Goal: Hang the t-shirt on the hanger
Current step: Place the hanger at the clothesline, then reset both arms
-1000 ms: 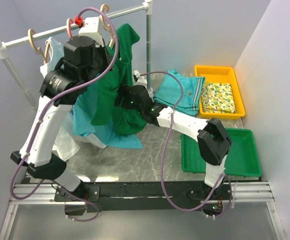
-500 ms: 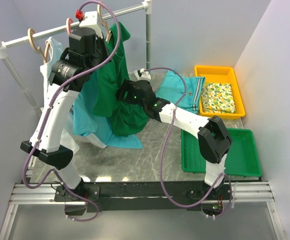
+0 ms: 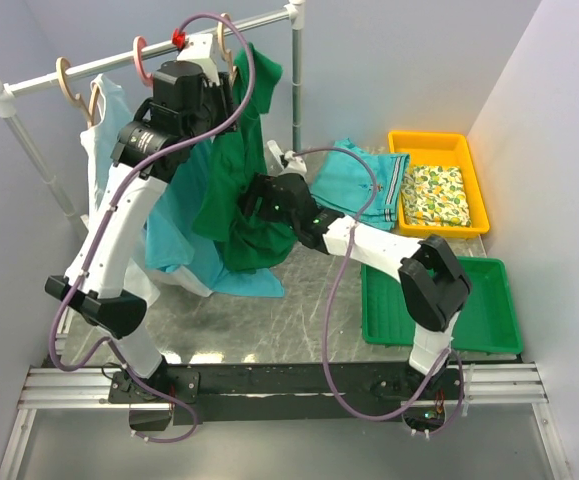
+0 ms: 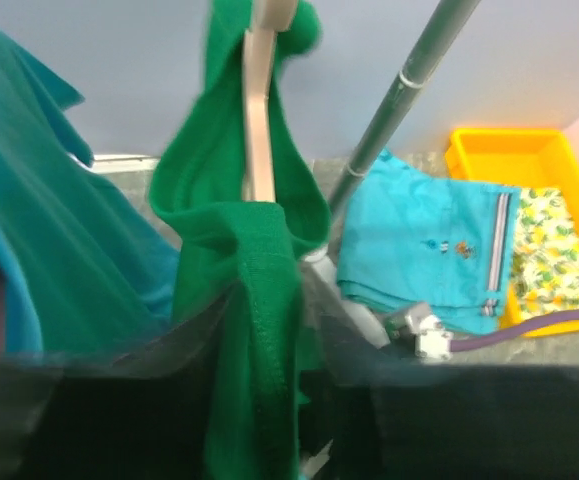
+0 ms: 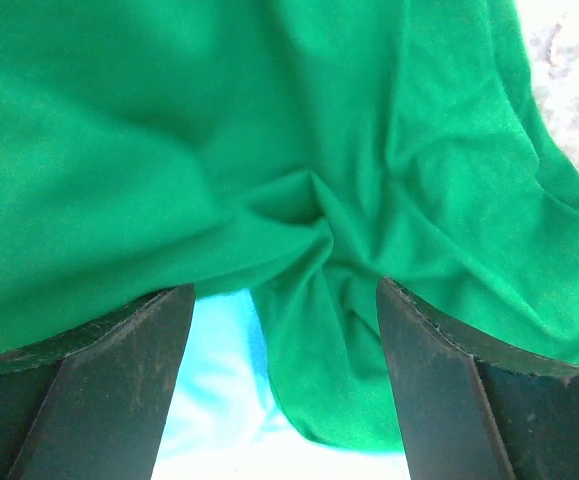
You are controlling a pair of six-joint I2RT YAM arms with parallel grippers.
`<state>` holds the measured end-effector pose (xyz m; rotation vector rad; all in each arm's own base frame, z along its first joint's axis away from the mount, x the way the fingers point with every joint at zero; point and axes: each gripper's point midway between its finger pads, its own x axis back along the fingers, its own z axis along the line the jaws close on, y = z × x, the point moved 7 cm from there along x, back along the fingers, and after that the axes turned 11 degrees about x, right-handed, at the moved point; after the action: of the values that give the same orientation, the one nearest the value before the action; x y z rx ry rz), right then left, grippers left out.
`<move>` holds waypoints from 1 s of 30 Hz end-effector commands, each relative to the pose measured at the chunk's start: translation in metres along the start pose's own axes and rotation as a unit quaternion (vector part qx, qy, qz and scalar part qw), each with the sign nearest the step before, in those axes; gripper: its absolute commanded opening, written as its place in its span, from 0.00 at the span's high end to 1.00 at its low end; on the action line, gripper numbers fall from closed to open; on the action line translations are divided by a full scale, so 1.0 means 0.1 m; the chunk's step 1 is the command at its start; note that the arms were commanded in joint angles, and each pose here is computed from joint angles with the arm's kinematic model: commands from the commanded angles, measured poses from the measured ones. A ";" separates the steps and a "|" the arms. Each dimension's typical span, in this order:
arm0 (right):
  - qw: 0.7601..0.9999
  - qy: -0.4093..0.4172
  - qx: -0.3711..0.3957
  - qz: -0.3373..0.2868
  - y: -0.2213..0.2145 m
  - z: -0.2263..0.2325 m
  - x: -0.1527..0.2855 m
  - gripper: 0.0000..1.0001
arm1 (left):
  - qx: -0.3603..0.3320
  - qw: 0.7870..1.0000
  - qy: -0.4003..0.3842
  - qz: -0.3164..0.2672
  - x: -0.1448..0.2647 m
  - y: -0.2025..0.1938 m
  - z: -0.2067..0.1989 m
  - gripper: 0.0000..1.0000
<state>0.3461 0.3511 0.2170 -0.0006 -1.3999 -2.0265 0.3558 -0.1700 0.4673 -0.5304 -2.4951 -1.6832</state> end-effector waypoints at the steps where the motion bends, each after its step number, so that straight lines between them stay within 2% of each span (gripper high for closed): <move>1: 0.998 0.023 -0.007 -0.059 0.36 0.10 0.34 0.19 | 0.011 0.997 -0.053 -0.051 0.30 0.27 -0.11 0.34; 2: 0.997 0.026 -0.009 -0.069 0.42 0.11 0.43 0.19 | 0.008 0.996 -0.064 -0.055 0.35 0.29 -0.13 0.26; 3: 0.997 0.025 -0.010 -0.071 0.42 0.10 0.47 0.19 | 0.004 0.995 -0.082 -0.061 0.48 0.33 -0.15 0.10; 4: 0.997 0.023 -0.012 -0.074 0.42 0.08 0.56 0.19 | 0.001 0.994 -0.091 -0.065 0.56 0.35 -0.16 0.03; 9: 0.995 0.018 -0.021 -0.097 0.41 -0.03 0.85 0.19 | -0.015 0.984 -0.154 -0.089 1.00 0.41 -0.25 0.03; 13: 0.991 -0.008 -0.026 -0.135 0.46 -0.19 1.26 0.18 | -0.033 0.977 -0.198 -0.076 1.17 0.19 -0.60 0.04; 15: 0.989 -0.033 -0.026 -0.144 0.40 -0.32 1.40 0.17 | -0.024 0.975 -0.211 -0.060 1.13 0.06 -0.71 0.04; 19: 0.975 -0.095 -0.050 -0.192 0.43 -0.61 1.90 0.16 | -0.023 0.973 -0.229 -0.022 1.05 -0.45 -1.00 0.04; 20: 0.973 -0.104 -0.055 -0.199 0.40 -0.68 1.99 0.16 | -0.031 0.977 -0.212 0.006 0.90 -0.75 -0.95 0.03; 22: 0.968 -0.125 -0.067 -0.208 0.25 -0.86 2.19 0.15 | -0.005 0.972 -0.236 -0.002 0.90 -0.90 -0.97 0.04; 23: 0.965 -0.138 -0.071 -0.214 0.21 -0.93 2.26 0.15 | -0.018 0.972 -0.230 0.038 0.77 -1.32 -0.85 0.04; 25: 0.961 -0.146 -0.087 -0.216 0.06 -1.07 2.41 0.15 | 0.005 0.970 -0.242 0.032 0.77 -1.51 -0.79 0.04; 26: 0.961 -0.145 -0.092 -0.216 0.01 -1.10 2.45 0.15 | -0.002 0.972 -0.228 0.065 0.68 -1.87 -0.66 0.04; 28: 0.959 -0.147 -0.106 -0.217 -0.14 -1.21 2.51 0.15 | 0.015 0.967 -0.239 0.085 0.66 -2.18 -0.67 0.04; 30: 0.959 -0.150 -0.112 -0.213 -0.27 -1.28 2.51 0.15 | 0.012 0.965 -0.226 0.132 0.65 -2.68 -0.62 0.04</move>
<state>0.1885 0.1360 0.2560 -0.0010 -1.4402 -2.5701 0.2174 -0.2757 0.2724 -1.2587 -2.3486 -1.7340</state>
